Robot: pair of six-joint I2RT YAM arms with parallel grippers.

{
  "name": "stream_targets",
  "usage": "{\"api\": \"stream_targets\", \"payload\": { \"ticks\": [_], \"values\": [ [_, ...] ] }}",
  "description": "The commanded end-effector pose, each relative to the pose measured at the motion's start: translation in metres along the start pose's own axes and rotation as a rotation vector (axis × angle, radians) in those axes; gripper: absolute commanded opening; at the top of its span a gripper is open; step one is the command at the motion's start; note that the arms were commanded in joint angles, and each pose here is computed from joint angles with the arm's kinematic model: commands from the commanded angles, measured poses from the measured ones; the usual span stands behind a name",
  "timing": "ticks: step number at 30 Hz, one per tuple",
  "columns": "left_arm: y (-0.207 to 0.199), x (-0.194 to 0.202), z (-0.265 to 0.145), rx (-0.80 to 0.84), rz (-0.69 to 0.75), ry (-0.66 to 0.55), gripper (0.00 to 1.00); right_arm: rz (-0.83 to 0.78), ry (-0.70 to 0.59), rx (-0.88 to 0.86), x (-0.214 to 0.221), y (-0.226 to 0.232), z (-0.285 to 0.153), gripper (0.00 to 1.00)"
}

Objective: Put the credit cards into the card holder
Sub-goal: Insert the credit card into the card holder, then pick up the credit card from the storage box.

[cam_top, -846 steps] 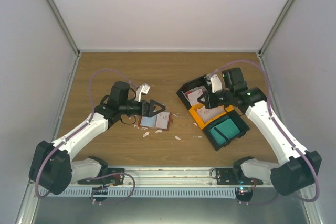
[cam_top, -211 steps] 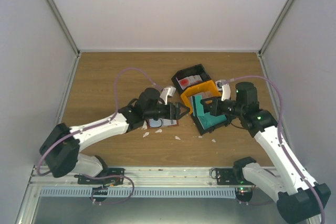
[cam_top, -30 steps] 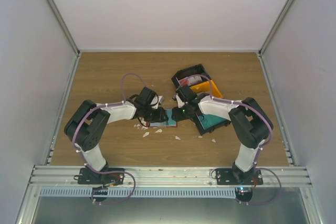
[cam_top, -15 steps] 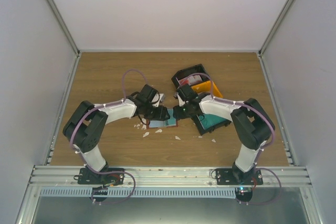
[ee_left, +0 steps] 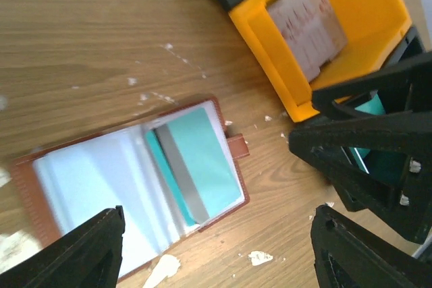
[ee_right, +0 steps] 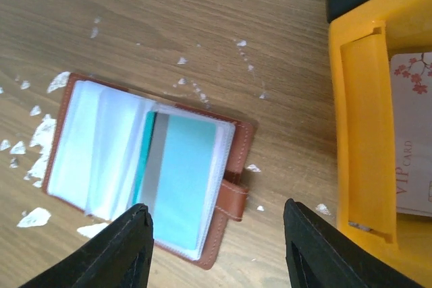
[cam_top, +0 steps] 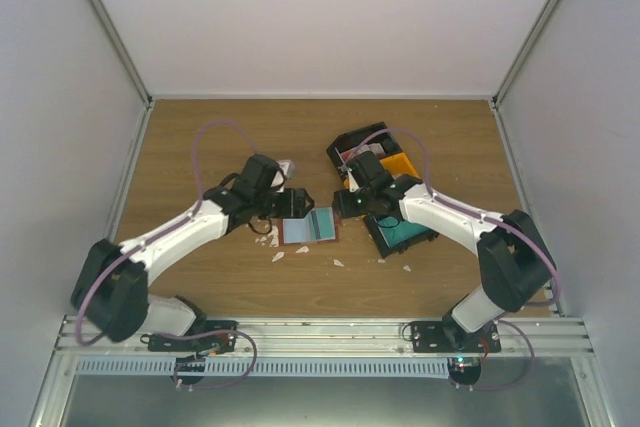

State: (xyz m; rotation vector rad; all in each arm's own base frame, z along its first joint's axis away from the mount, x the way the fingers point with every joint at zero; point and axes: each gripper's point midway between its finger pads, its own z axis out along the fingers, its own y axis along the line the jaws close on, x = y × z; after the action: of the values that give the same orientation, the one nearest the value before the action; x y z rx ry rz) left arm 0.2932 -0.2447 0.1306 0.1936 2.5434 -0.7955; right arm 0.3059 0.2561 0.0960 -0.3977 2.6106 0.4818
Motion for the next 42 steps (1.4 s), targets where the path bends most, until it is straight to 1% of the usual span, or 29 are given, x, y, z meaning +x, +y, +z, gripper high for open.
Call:
{"api": "stream_targets", "payload": {
  "ticks": [1,3,5,9,12,15,18,20,21,23,26,29,33,39,42],
  "values": [
    [0.028,-0.002,-0.030,-0.112,-0.099,-0.112,0.77,-0.017,0.005,-0.056,0.007,0.019,-0.014,0.55],
    [0.033,0.003,-0.036,-0.103,-0.134,-0.126,0.76,-0.036,0.012,-0.086,0.010,0.031,-0.015,0.56],
    [0.035,0.009,-0.039,-0.076,-0.147,-0.126,0.73,-0.044,0.024,-0.116,0.013,0.043,-0.012,0.56],
    [0.040,0.023,-0.036,-0.024,-0.172,-0.091,0.59,-0.010,0.018,-0.099,0.013,0.044,-0.009,0.53],
    [0.037,0.032,-0.031,0.041,-0.163,-0.068,0.50,0.021,-0.026,-0.011,0.007,0.028,-0.018,0.49],
    [0.036,0.036,-0.026,0.077,-0.167,-0.057,0.46,0.032,-0.038,0.098,0.004,0.006,-0.028,0.47],
    [0.034,0.039,-0.019,0.109,-0.164,-0.033,0.43,0.050,-0.023,0.201,0.009,-0.019,-0.039,0.47],
    [0.028,0.041,-0.015,0.149,-0.155,-0.014,0.43,0.082,0.009,0.279,0.019,-0.042,-0.047,0.48],
    [0.021,0.043,-0.013,0.197,-0.144,0.003,0.43,0.113,0.026,0.320,0.024,-0.057,-0.052,0.48],
    [0.002,0.046,-0.013,0.296,-0.087,0.029,0.46,0.158,0.057,0.372,0.035,-0.078,-0.061,0.48],
    [-0.014,0.049,-0.010,0.344,-0.026,0.054,0.51,0.200,0.068,0.400,0.044,-0.097,-0.069,0.48],
    [-0.023,0.051,-0.005,0.362,-0.001,0.073,0.52,0.184,0.092,0.332,0.046,-0.093,-0.066,0.50],
    [-0.030,0.053,0.004,0.393,0.007,0.100,0.53,0.130,0.120,0.182,0.046,-0.070,-0.052,0.55],
    [-0.029,0.060,0.015,0.400,0.005,0.143,0.53,0.128,0.185,0.183,0.060,-0.074,-0.028,0.58],
    [-0.031,0.056,0.018,0.407,0.020,0.130,0.53,0.124,0.201,0.146,0.064,-0.070,-0.015,0.58]
  ]
}}
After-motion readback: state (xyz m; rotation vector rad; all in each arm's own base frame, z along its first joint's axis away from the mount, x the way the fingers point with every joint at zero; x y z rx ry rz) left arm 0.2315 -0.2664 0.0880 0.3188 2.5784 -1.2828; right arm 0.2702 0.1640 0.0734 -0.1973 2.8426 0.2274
